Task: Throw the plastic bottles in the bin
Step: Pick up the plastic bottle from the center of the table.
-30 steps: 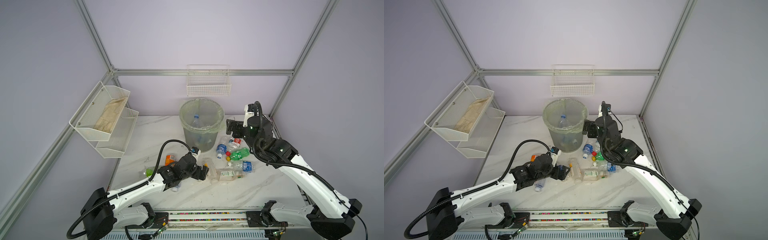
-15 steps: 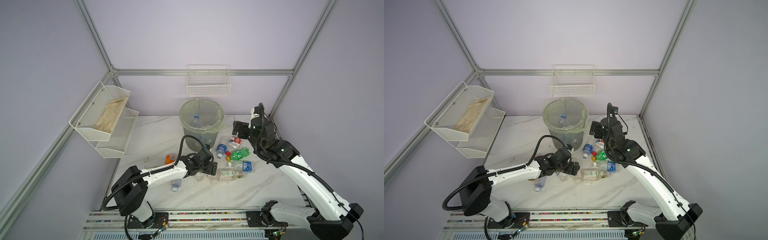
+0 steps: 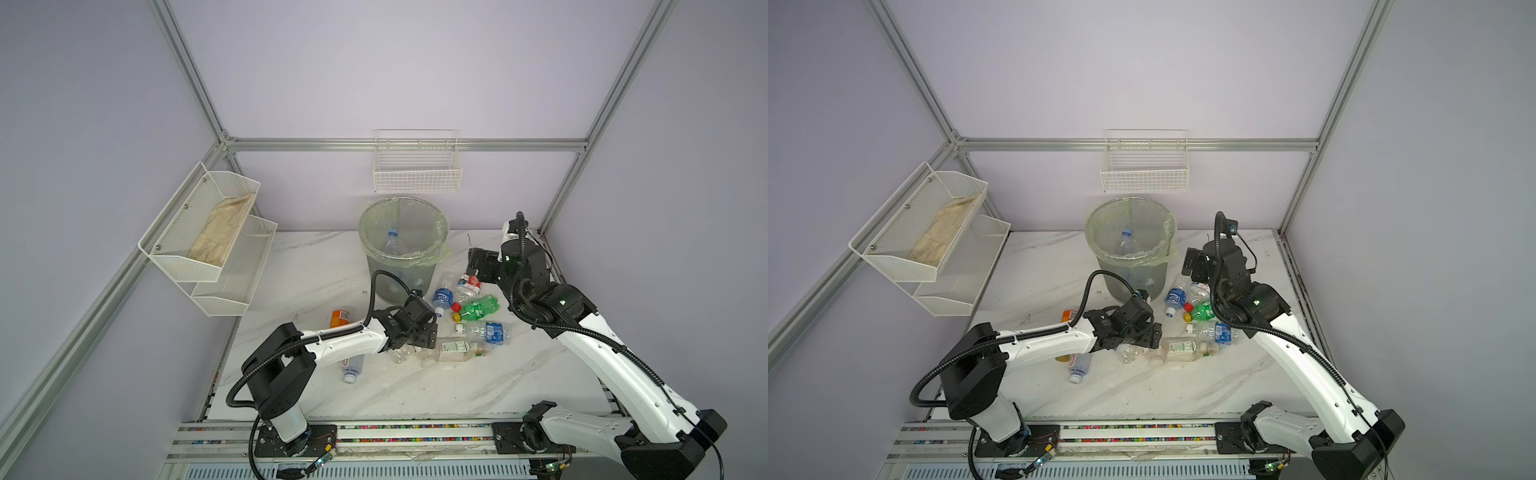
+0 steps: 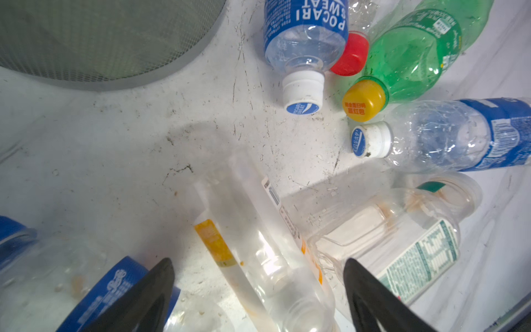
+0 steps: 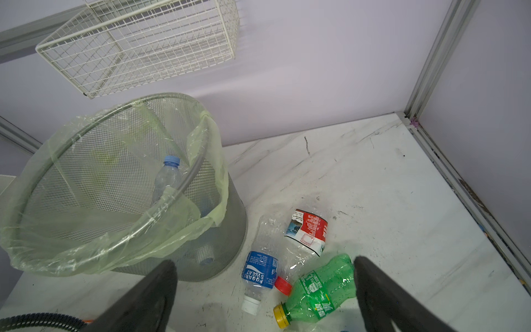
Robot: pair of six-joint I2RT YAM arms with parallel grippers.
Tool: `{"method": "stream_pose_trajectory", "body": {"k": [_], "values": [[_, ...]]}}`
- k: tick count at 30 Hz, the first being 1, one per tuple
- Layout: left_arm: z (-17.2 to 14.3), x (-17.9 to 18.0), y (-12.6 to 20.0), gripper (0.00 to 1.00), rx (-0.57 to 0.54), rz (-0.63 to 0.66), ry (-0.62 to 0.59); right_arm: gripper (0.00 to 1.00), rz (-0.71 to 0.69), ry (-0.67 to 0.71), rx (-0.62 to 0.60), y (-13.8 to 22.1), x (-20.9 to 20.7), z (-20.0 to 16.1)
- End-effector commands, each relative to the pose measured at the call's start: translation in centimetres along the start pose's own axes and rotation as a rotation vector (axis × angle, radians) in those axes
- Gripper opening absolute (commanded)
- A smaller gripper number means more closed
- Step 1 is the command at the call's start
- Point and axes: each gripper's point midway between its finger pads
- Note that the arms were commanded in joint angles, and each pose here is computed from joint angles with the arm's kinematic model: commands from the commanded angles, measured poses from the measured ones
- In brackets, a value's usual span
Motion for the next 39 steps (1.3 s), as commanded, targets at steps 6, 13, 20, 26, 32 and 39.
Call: {"method": "stream_pose_trajectory", "body": {"k": [6, 13, 20, 26, 32, 39], "values": [[2.8, -2.9, -0.1, 0.85, -0.085, -0.016, 0.041, 0.97, 0.000, -0.010, 0.031, -0.3, -0.3, -1.3], [2.1, -2.5, -1.8, 0.78, -0.070, 0.022, 0.031, 0.97, 0.005, -0.005, 0.038, -0.4, -0.3, -1.6], [1.3, -2.4, -2.8, 0.68, -0.052, 0.037, 0.034, 0.97, 0.009, -0.001, 0.051, -0.6, -0.2, -2.2], [1.3, -2.4, -2.7, 0.51, -0.062, 0.042, 0.035, 0.97, 0.008, -0.001, 0.051, -0.5, -0.3, -2.3], [1.6, -2.7, -2.1, 0.41, -0.073, 0.030, 0.033, 0.97, 0.009, 0.000, 0.052, -0.5, -0.3, -2.4], [2.8, -3.7, 0.9, 0.32, -0.134, -0.006, 0.008, 0.98, 0.009, -0.004, 0.050, -0.5, -0.3, -2.3]]}}
Point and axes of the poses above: each gripper's point midway between its finger pads, its own y axis back along the fingers, its own x axis along the line the jaws close on, z = x × y, and after that the axes turned 12 degrees about y, right-handed
